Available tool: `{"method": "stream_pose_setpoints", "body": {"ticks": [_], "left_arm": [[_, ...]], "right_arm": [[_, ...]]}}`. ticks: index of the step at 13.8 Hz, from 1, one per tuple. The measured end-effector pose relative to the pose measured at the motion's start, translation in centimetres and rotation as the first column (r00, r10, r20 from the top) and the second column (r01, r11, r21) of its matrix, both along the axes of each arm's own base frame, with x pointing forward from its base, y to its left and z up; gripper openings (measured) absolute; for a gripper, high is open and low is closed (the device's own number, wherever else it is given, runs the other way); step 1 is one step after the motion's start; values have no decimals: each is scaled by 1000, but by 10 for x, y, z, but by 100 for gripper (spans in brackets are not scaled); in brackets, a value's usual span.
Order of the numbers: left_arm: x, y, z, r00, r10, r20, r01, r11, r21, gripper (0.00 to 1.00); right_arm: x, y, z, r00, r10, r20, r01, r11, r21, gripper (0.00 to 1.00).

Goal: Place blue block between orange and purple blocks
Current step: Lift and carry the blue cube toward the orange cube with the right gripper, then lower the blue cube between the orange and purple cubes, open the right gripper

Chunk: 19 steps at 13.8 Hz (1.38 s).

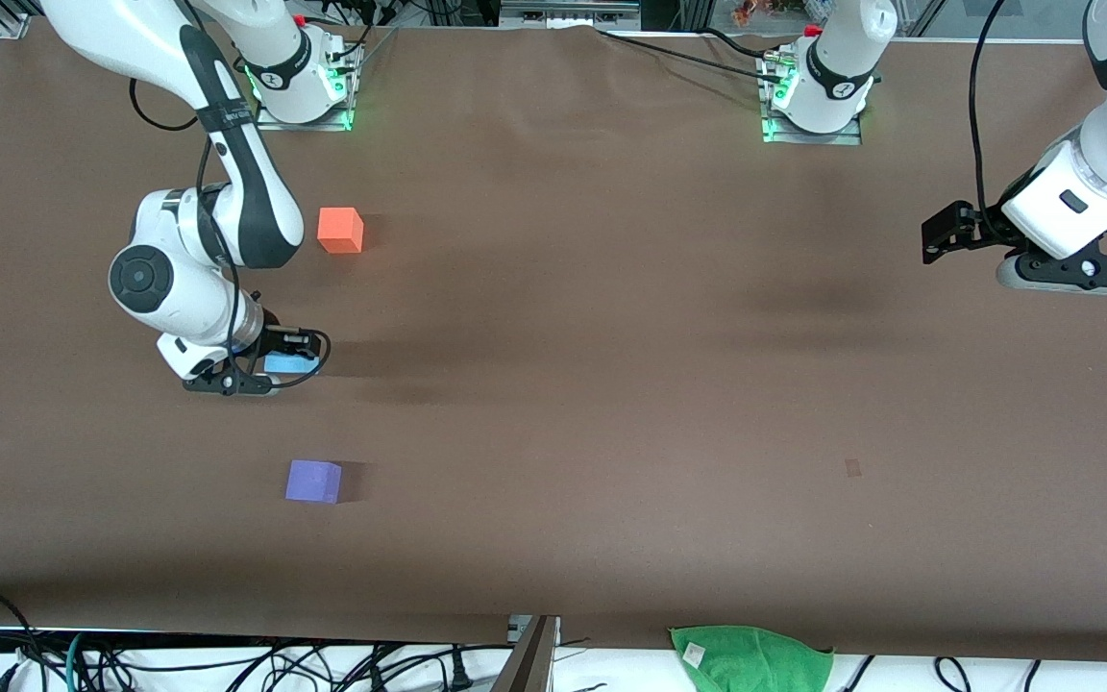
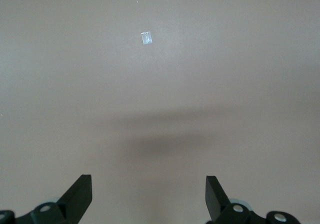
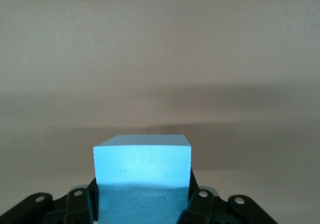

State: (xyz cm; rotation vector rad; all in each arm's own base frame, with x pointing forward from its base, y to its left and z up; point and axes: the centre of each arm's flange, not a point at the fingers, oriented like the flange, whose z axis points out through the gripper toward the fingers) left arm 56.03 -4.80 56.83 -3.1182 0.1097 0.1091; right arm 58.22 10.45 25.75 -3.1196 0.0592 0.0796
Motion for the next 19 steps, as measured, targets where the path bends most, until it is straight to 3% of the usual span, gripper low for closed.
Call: {"method": "stream_pose_setpoints", "body": {"ticks": [5,16,17,19], "left_arm": [[0,-1,1,1000,-2,1,2,1000,0,100],[-3,-1,0,1000,-2,-21,2,1000,2,100],[-3,-1,0,1000,-3,-21,3,1000,2,100],[-3,-2,0,1000,-3,-22,3,1000,2,100]], "right_arm": [[-37,14,-36,999,29,41,-29,1000,5,61],[-43,19,-58,994,39,97,-40,999,3,61],[-43,20,-58,994,40,101,-41,999,3,66],[-43,23,-58,993,44,111,-45,999,6,85]]}}
